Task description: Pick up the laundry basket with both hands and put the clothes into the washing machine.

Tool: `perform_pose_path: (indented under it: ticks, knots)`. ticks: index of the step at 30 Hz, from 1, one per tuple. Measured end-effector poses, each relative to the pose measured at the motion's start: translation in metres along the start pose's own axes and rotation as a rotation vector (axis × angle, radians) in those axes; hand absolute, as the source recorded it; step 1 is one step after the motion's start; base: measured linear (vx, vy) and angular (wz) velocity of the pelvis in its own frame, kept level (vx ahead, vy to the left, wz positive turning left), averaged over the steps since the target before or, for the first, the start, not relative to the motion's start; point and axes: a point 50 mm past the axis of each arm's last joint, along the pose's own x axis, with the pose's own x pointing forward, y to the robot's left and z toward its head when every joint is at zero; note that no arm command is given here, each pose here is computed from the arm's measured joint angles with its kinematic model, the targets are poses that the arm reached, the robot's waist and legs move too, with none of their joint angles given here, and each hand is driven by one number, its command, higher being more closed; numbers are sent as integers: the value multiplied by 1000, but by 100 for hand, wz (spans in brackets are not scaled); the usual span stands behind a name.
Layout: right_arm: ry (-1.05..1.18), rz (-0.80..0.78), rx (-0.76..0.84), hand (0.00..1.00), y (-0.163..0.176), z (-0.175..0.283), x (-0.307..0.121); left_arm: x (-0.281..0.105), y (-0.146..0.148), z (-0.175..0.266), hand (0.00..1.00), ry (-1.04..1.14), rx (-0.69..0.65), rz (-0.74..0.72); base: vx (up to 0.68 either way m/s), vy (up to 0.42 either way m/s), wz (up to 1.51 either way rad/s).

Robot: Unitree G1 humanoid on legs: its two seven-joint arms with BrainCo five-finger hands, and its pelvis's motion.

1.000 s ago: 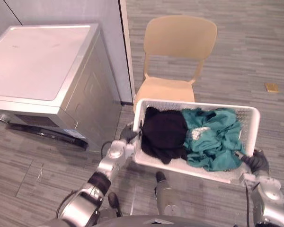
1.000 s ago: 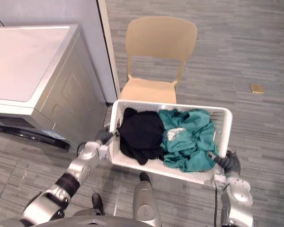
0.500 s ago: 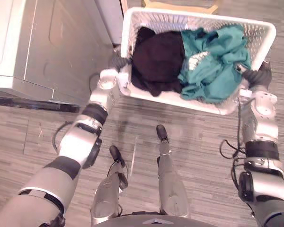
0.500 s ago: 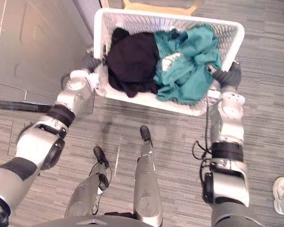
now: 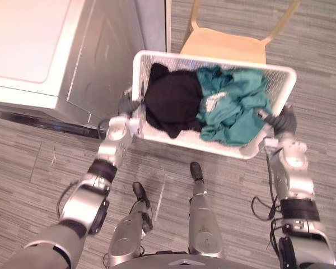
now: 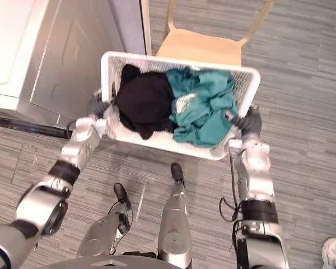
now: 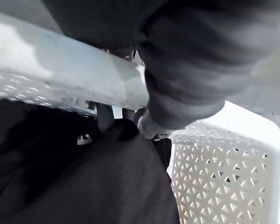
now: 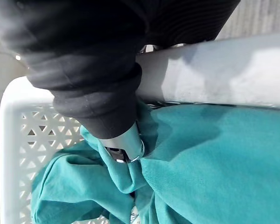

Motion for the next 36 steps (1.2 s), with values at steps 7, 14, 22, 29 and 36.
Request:
perform_pose_path:
  ticks: [7,14,22,29,36]
  knots:
    - [311,18,48,100,2,-81,-55,-74,40,-94,100,265,-21,81,64,1,11]
    - [490,-30,78,100,-3,-121,-106,-130,51,-142,100,439,-67,127,26,-11,6]
    - [618,-93,75,100,-16,-139,-147,-153,44,-162,100,545,-63,111,-17,-34,5]
    - [693,-80,99,100,-10,-151,-167,-158,52,-165,100,564,-62,141,17,-184,11]
    - [677,-26,8,100,-22,-144,-157,-175,42,-178,100,633,-124,146,-12,-207,-59]
